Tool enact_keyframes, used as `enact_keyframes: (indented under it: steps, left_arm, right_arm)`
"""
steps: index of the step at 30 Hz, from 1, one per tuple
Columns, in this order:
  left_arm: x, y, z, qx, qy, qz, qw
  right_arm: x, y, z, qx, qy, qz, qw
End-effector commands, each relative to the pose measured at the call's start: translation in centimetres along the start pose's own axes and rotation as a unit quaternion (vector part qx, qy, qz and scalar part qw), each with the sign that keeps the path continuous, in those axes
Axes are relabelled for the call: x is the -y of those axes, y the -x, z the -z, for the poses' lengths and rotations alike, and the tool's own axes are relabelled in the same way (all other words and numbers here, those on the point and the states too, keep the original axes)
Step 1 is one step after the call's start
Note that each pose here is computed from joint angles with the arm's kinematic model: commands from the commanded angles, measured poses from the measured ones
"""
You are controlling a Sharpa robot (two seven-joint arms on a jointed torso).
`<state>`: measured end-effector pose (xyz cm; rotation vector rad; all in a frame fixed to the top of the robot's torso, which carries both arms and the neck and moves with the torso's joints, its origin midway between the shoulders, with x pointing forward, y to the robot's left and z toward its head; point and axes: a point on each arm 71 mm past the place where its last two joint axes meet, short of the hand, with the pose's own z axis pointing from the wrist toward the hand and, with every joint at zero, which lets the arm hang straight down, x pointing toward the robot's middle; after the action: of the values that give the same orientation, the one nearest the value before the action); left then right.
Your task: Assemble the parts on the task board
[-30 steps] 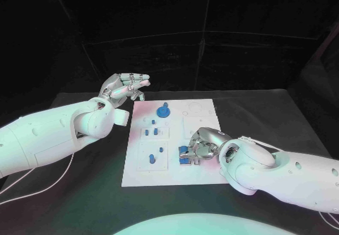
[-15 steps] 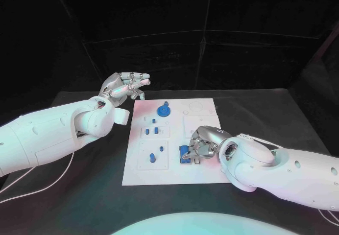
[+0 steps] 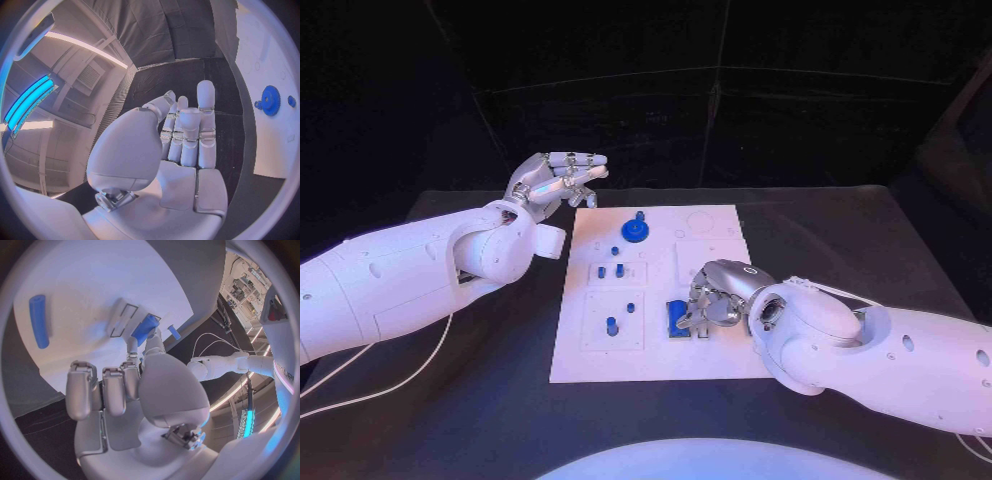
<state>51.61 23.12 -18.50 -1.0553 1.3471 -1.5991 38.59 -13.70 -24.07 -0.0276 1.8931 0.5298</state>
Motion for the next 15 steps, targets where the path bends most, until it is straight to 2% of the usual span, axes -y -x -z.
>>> enact_keyframes:
  steps: [1,5,10,15]
  left_arm:
    - [0.13,-0.08,-0.05,-0.005,-0.003,0.003,1.0]
    - [0.13,-0.13,-0.06,-0.005,-0.003,0.004,1.0]
    - [0.13,-0.08,-0.04,-0.004,-0.003,0.003,1.0]
    - [0.13,-0.02,0.02,-0.004,-0.002,0.003,1.0]
  right_arm:
    - [0.2,0.1,0.0,0.011,-0.003,0.0,1.0]
    - [0.2,0.2,0.1,0.019,-0.002,-0.008,1.0]
    - [0.9,0.8,0.8,0.042,-0.006,-0.042,0.998]
    - [3.1,2.3,2.2,0.065,-0.036,-0.079,0.994]
